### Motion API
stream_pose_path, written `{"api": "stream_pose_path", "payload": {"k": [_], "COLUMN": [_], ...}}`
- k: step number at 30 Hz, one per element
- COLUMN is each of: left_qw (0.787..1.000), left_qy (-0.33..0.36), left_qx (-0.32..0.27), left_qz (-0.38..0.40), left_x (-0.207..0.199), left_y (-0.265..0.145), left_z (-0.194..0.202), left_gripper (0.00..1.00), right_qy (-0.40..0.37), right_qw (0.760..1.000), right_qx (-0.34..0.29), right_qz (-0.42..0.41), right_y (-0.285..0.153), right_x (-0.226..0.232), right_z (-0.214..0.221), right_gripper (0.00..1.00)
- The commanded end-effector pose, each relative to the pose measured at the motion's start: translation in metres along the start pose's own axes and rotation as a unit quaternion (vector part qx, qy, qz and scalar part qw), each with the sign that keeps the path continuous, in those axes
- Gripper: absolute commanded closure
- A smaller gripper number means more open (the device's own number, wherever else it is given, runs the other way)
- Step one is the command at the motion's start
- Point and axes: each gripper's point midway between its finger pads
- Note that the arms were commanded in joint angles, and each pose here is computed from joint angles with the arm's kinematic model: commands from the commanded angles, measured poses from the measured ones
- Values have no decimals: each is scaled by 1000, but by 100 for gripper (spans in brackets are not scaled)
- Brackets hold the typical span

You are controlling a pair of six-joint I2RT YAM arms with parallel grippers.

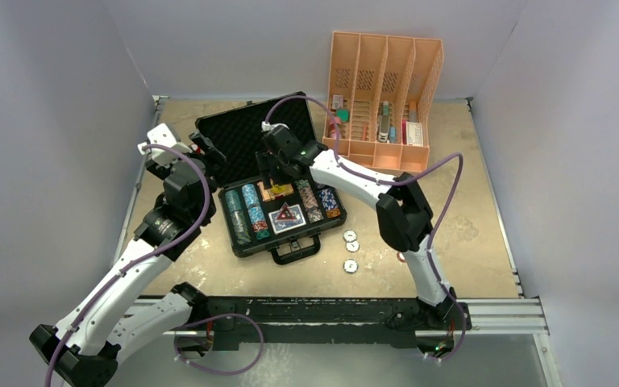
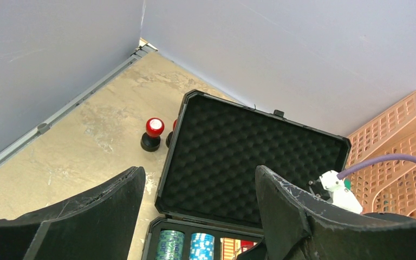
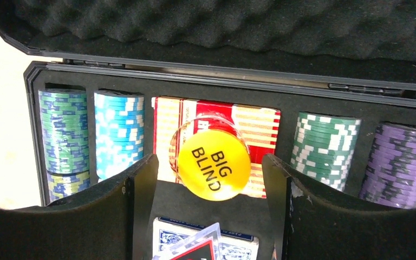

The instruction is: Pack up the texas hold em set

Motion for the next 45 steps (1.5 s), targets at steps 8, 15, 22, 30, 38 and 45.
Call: {"api": "stream_pose_path", "payload": {"k": [8, 15, 22, 30, 38, 45], "left_qw": [1000, 1000, 1000, 1000, 1000, 1000], "left_qy": [-16, -16, -14, -11, -6, -4], "left_qx": [-6, -1, 1, 3, 5, 7], "left_qz": [3, 10, 9, 8, 4, 5], "left_x": [-1, -5, -6, -7, -7, -8], "left_y": [1, 2, 3, 4, 5, 6], "left_z": [-5, -2, 1, 3, 5, 6], "left_gripper": [27, 27, 27, 27, 27, 27], "right_qy": [135, 233, 282, 298, 295, 291], "right_qw": [979, 944, 913, 897, 902, 907], "right_qx": [-141, -140, -116, -99, -90, -66], "right_qz": [53, 187, 273, 310, 303, 298], "right_y": [-93, -97, -95, -85, -66, -57], "right_x": [-64, -193, -270, -319, -345, -350], "right_z": [-56, -12, 36, 59, 58, 69], "right_gripper": [30, 30, 27, 26, 26, 32]}}
Point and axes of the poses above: each gripper's point midway between its finger pads, its own y axis out along the fingers, its own x axis along the line the jaws close on, z = x × y, and after that the axes turned 7 degrees about y, right-handed
